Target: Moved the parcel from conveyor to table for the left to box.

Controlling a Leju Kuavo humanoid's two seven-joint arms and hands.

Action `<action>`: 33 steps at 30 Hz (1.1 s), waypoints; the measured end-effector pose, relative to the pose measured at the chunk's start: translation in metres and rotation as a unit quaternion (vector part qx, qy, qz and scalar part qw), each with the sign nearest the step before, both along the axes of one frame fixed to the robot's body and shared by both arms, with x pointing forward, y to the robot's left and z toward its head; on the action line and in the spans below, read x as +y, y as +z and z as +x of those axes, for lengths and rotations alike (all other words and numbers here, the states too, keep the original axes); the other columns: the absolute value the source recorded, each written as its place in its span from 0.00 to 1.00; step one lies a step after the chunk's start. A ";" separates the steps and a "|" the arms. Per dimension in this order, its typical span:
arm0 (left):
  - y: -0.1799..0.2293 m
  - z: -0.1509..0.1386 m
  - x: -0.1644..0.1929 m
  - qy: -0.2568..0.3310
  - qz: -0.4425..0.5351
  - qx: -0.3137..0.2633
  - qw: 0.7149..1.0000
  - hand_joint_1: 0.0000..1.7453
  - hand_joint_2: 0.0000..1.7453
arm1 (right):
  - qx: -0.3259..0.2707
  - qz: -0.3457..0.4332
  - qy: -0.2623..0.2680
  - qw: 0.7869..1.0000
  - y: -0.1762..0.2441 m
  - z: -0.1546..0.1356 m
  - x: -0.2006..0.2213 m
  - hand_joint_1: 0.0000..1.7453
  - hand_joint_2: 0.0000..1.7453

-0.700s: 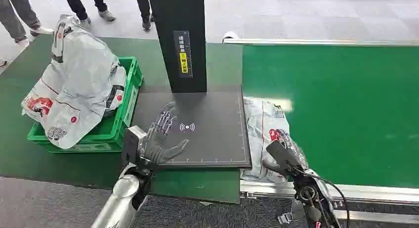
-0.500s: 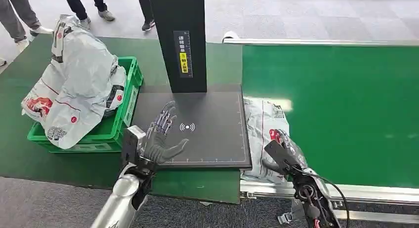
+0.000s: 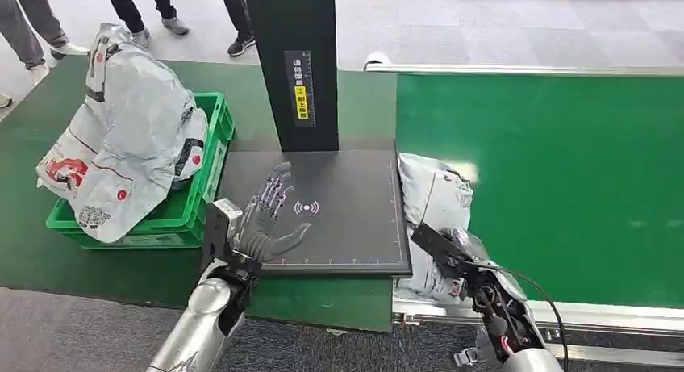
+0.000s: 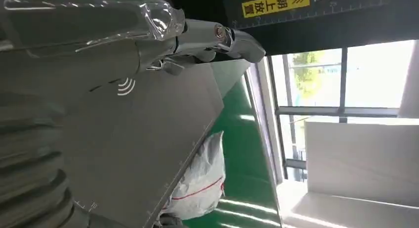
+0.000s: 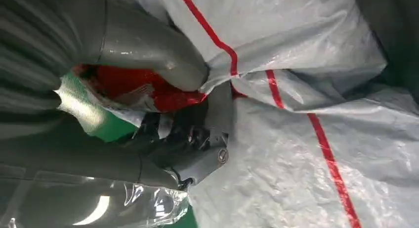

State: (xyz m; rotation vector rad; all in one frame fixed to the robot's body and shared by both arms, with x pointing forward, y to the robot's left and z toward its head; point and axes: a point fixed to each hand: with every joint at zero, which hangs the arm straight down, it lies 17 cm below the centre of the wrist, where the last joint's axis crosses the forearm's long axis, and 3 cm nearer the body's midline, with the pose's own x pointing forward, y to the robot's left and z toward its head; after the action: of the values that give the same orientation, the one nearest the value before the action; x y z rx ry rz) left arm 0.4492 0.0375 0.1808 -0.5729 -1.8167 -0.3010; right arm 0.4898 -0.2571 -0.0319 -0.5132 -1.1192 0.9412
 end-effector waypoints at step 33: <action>0.010 0.002 0.037 0.104 -0.006 -0.040 0.994 0.00 1.00 | -0.464 0.217 -0.134 0.848 0.239 -0.027 -0.050 1.00 1.00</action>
State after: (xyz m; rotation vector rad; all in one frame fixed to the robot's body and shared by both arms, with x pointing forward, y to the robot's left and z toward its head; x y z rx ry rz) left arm 0.4517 0.0747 0.1905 -0.3793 -1.9394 -0.1747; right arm 0.4631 -0.3074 0.2072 -0.7468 -2.0047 0.1158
